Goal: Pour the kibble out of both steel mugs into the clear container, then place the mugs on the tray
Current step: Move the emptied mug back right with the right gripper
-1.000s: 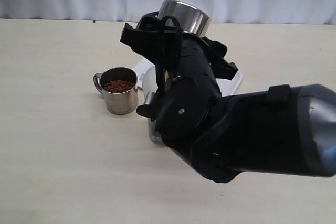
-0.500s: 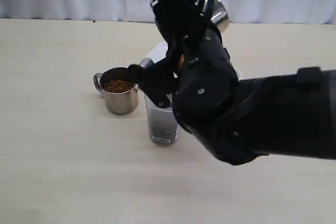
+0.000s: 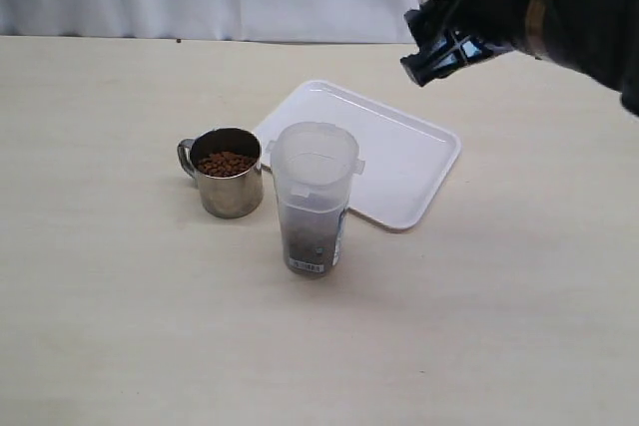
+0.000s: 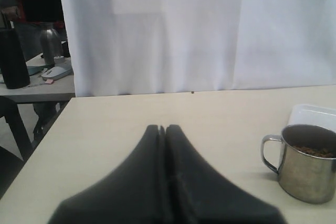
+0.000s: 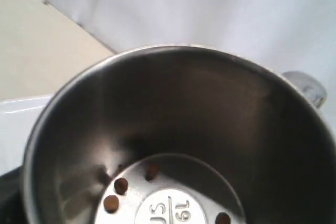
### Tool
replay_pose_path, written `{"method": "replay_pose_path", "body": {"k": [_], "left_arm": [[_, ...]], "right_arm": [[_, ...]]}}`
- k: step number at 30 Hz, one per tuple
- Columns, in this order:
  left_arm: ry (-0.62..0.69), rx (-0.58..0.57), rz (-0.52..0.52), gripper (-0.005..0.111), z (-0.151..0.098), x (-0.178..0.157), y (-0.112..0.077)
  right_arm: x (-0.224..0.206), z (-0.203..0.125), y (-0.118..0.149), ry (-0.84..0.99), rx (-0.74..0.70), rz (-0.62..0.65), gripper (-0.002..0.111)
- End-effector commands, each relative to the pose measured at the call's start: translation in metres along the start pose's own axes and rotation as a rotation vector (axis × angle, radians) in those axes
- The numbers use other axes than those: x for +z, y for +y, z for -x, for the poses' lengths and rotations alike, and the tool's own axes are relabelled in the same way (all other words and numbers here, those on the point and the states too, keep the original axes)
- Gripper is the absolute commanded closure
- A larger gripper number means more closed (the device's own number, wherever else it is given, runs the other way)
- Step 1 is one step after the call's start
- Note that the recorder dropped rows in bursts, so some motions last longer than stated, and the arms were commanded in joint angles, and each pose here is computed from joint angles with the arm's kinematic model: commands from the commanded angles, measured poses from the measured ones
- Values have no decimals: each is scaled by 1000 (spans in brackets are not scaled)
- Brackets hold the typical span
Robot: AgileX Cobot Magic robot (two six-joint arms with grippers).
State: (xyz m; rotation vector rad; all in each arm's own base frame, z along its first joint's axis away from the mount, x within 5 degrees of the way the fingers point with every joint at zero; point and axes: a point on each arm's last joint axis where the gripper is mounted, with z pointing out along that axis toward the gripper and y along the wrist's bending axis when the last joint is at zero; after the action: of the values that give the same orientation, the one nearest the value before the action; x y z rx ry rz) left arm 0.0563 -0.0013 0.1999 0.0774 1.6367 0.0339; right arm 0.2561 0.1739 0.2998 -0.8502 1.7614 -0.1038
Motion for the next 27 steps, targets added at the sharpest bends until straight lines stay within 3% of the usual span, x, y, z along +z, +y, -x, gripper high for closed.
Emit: {"method": "replay_pose_path", "body": {"k": [1,8,14,27], "left_arm": [[-13,-3,-8,107,0,0,0],[-13,-3,-8,107,0,0,0],[-13,-3,-8,107,0,0,0],[-13,-3,-8,107,0,0,0]], "right_arm": [[4,-32,-9,-49,123,263,103],[11,-97,-29,65,220,307,103],[18,-132,-32,-4,289,362,103],[50,-199,-8,33,331,477,103]]}}
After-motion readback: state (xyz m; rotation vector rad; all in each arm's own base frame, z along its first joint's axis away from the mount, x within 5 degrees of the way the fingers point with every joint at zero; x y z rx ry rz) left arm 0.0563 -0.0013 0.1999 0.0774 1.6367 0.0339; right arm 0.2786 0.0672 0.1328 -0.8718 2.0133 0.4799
